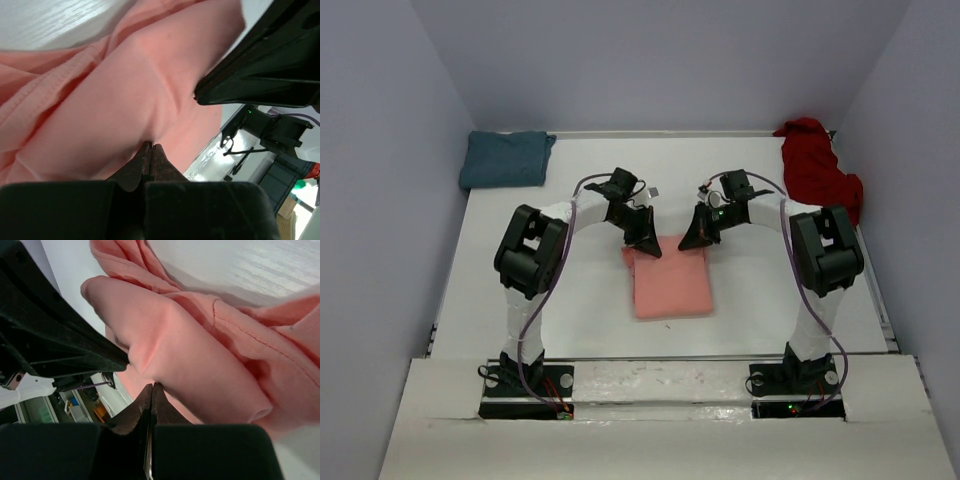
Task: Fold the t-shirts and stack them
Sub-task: Fold the tshirt, then neatly place the folded tshirt to the corner
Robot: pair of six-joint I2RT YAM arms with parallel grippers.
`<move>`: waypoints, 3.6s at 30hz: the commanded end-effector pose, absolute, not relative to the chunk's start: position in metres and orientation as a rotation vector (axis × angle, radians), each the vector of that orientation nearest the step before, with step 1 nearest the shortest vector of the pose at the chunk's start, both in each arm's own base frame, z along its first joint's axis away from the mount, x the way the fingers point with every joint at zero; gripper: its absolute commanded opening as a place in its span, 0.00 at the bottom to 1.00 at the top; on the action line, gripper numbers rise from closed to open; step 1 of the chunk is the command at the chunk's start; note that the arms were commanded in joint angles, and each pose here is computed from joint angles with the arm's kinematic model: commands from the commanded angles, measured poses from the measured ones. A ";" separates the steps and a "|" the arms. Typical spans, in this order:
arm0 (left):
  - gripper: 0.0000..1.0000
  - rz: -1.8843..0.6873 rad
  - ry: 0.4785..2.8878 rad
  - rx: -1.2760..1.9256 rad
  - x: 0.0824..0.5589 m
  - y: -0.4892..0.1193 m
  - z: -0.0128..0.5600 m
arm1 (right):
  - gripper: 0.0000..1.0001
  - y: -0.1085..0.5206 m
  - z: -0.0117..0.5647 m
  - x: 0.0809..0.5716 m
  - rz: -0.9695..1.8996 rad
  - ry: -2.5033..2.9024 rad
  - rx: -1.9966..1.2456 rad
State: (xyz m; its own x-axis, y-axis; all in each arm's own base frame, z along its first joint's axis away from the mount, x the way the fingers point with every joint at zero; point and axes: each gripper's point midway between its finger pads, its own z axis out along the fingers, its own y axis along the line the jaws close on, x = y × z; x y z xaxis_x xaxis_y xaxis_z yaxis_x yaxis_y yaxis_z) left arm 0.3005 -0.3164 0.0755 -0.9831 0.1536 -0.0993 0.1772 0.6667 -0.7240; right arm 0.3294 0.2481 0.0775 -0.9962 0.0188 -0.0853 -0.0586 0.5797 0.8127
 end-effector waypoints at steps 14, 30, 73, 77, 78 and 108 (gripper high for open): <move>0.00 -1.096 2.876 0.238 0.310 -0.293 0.043 | 0.00 0.215 0.039 0.354 1.324 2.699 0.032; 0.00 -1.037 2.840 0.120 0.328 -0.260 0.040 | 0.00 0.183 0.006 0.384 1.040 2.742 0.179; 0.89 -0.826 2.845 -0.045 0.295 -0.197 0.071 | 0.72 0.165 0.146 0.370 0.921 2.653 0.086; 0.89 -0.841 2.851 -0.091 0.286 -0.196 0.052 | 0.72 0.167 0.152 0.365 0.949 2.632 0.086; 0.89 -0.846 2.848 -0.098 0.286 -0.196 0.049 | 0.72 0.167 0.152 0.364 0.949 2.632 0.086; 0.86 -0.942 2.837 -0.030 0.323 -0.262 0.004 | 0.72 0.167 0.163 0.351 0.971 2.610 0.076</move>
